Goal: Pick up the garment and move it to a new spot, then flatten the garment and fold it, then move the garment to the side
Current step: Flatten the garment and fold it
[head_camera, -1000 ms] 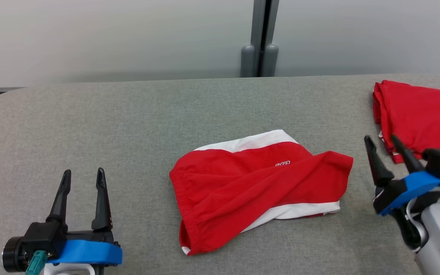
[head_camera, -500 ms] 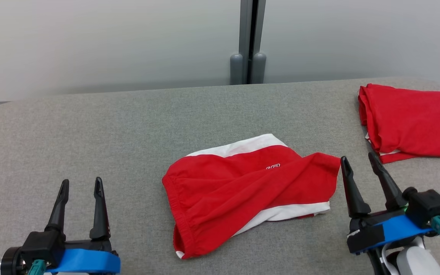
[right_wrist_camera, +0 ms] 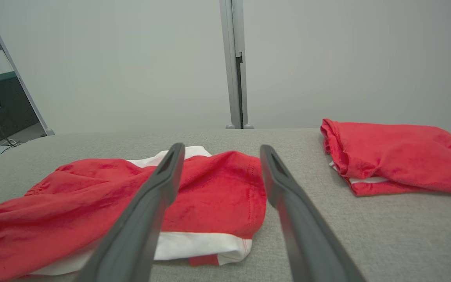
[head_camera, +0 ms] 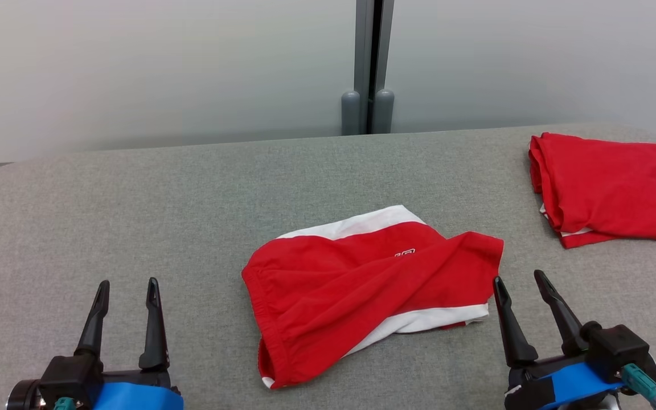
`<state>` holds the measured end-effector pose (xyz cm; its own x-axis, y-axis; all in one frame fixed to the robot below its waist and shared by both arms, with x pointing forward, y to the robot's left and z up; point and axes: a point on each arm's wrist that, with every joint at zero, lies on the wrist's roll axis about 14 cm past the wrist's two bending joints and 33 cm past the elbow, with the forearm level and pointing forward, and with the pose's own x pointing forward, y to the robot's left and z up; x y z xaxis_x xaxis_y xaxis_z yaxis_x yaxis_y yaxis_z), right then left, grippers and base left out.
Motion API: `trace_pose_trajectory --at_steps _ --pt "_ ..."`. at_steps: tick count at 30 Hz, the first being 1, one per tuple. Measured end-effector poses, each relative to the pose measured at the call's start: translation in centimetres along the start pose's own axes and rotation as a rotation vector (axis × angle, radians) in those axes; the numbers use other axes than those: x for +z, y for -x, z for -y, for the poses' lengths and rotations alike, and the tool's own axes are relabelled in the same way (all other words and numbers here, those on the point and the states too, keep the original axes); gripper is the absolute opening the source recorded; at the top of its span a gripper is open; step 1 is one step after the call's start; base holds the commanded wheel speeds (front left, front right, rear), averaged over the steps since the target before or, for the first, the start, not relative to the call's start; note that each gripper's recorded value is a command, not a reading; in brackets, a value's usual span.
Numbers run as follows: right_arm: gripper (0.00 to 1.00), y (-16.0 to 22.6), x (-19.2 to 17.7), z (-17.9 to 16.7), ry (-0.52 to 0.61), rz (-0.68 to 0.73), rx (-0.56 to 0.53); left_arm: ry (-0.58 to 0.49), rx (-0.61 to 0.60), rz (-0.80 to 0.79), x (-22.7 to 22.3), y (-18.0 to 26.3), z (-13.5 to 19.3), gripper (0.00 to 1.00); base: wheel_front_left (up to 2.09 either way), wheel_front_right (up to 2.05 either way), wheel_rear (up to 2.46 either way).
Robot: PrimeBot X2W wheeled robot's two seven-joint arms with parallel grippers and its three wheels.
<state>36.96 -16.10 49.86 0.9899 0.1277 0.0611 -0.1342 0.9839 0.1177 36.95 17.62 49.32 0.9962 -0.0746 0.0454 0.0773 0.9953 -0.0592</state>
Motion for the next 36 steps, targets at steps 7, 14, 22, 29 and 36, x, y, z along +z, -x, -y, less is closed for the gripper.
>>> trace_pose_trajectory --at_steps 7,14,22,29,36 --pt "1.00 0.4 -0.8 1.3 0.012 -0.027 -0.039 0.006 -0.061 -0.007 -0.2 0.2 2.1 1.00 0.00 0.00 0.00" --pt "1.00 0.9 -2.8 3.7 0.020 -0.098 -0.102 0.009 -0.233 -0.069 -2.1 1.5 7.2 1.00 0.00 0.00 0.00" --pt "1.00 0.3 -4.6 5.0 -0.003 -0.155 -0.146 0.006 -0.382 -0.180 -5.2 3.9 10.8 1.00 0.00 0.00 0.00" --pt "1.00 -0.3 -6.1 4.9 -0.040 -0.202 -0.156 0.023 -0.439 -0.307 -8.7 6.0 12.1 1.00 0.00 0.00 0.00" --pt "1.00 -0.4 -8.5 4.2 -0.080 -0.279 -0.154 0.018 -0.487 -0.381 -10.8 6.4 13.1 1.00 0.00 0.00 0.00"
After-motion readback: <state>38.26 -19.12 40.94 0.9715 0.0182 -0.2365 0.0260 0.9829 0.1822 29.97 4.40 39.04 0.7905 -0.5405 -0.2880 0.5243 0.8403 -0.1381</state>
